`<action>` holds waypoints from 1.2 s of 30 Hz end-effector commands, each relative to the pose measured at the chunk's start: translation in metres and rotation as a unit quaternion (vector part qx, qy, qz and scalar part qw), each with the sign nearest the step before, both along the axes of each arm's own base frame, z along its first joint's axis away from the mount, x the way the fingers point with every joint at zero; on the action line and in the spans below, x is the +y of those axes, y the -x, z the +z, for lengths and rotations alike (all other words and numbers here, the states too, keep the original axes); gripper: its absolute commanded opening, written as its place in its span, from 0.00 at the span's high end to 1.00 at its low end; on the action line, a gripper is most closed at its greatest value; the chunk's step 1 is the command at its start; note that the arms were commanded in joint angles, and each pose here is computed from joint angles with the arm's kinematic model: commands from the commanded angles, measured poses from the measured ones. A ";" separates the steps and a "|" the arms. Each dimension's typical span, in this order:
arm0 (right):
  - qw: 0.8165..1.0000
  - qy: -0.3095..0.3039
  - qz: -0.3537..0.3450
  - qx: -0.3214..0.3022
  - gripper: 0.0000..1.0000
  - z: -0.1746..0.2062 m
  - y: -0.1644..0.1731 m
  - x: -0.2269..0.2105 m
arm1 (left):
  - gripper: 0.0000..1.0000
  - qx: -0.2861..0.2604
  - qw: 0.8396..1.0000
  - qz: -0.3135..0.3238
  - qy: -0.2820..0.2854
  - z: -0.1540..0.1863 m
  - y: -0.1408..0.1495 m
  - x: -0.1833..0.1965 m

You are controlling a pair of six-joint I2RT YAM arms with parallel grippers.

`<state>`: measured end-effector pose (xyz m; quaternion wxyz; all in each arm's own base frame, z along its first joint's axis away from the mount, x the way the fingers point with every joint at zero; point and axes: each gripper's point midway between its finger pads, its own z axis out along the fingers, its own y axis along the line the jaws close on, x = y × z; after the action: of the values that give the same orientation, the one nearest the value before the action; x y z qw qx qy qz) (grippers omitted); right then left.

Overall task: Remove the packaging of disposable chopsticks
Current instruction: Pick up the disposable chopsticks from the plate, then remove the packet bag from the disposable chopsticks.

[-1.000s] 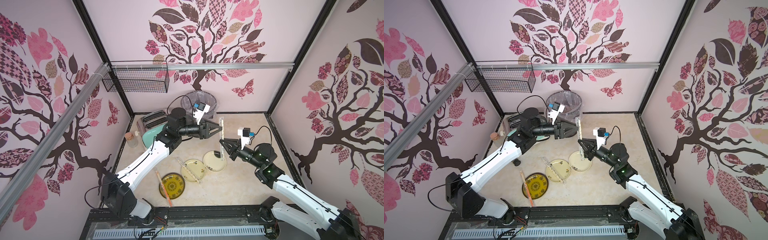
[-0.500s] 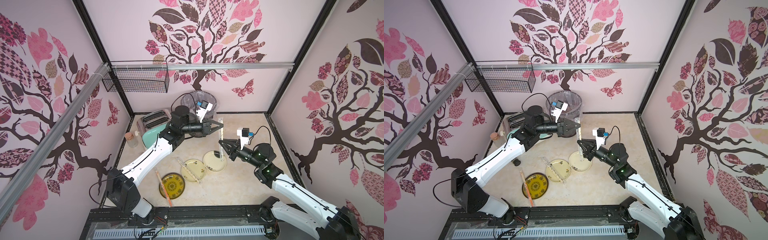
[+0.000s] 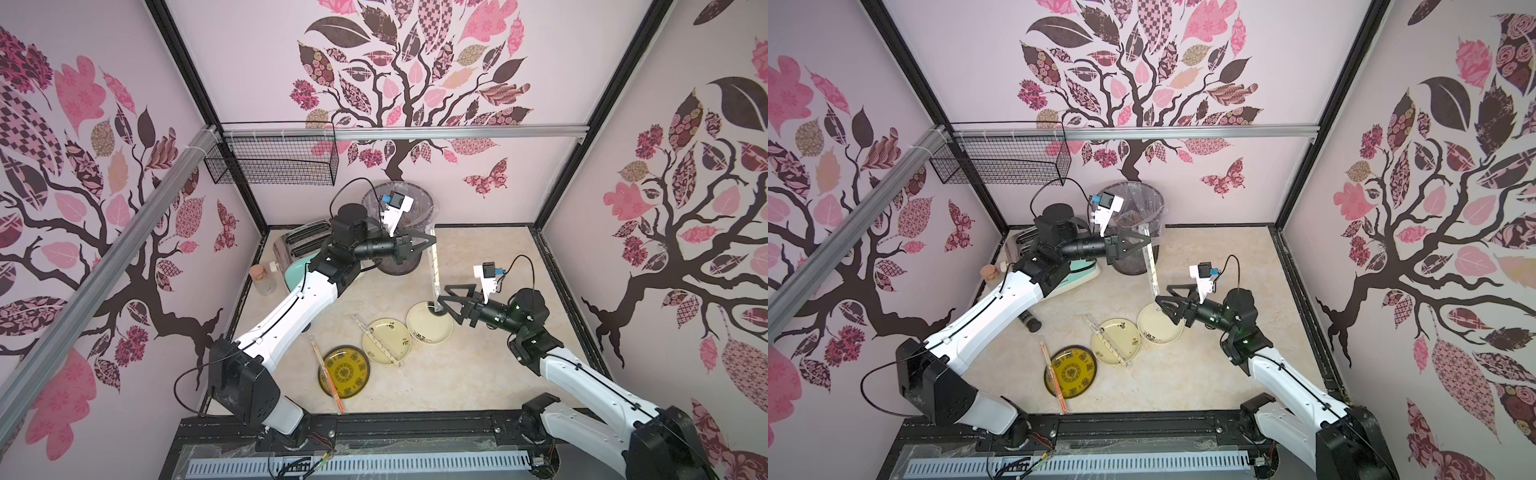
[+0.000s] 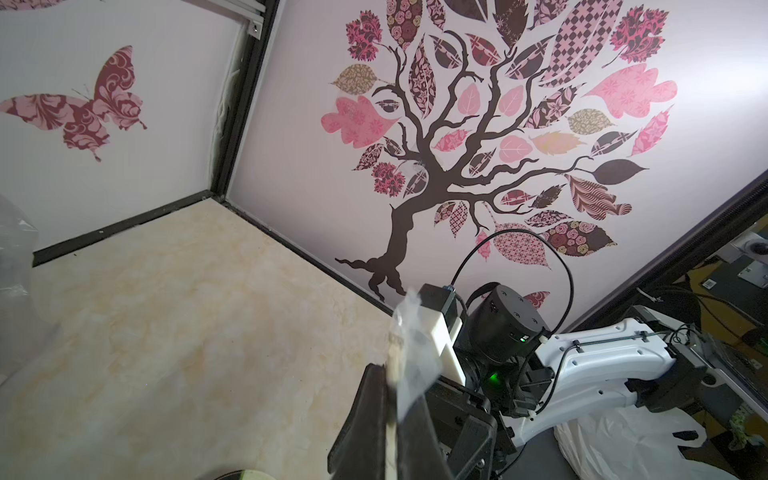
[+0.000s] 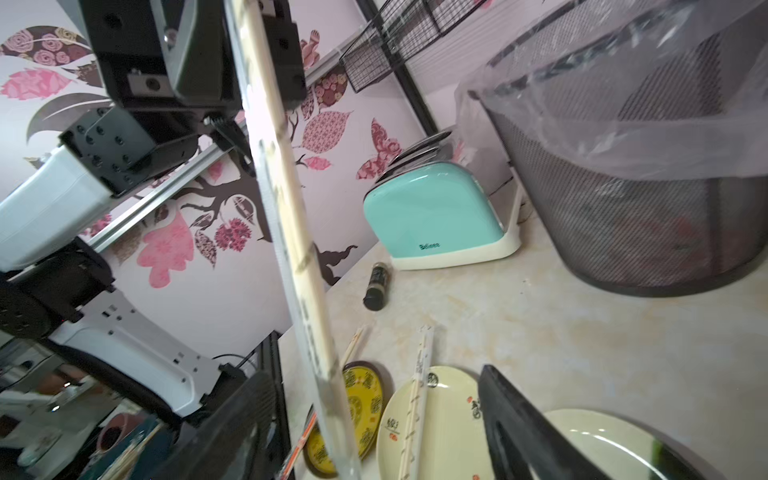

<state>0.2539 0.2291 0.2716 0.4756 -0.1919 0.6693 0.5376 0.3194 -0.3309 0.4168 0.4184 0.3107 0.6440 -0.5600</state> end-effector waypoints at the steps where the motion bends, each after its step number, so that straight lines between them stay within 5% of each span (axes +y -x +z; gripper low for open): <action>1: 0.997 -0.024 0.060 -0.034 0.28 0.026 0.011 0.010 | 1.00 -0.031 0.999 -0.038 0.010 0.021 0.016 0.003; 24: 0.995 -0.030 0.095 -0.029 0.99 0.028 -0.006 0.025 | 1.00 -0.019 0.998 -0.068 0.004 0.012 0.021 0.000; 36: 0.995 -0.036 0.079 -0.040 1.00 0.030 -0.008 0.022 | 0.96 0.013 0.998 -0.062 0.004 -0.006 0.014 -0.004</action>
<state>0.2486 0.2577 0.2931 0.4406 -0.2790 0.6097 0.5970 0.3153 -0.3274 0.4226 0.4081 0.3329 0.6279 -0.5730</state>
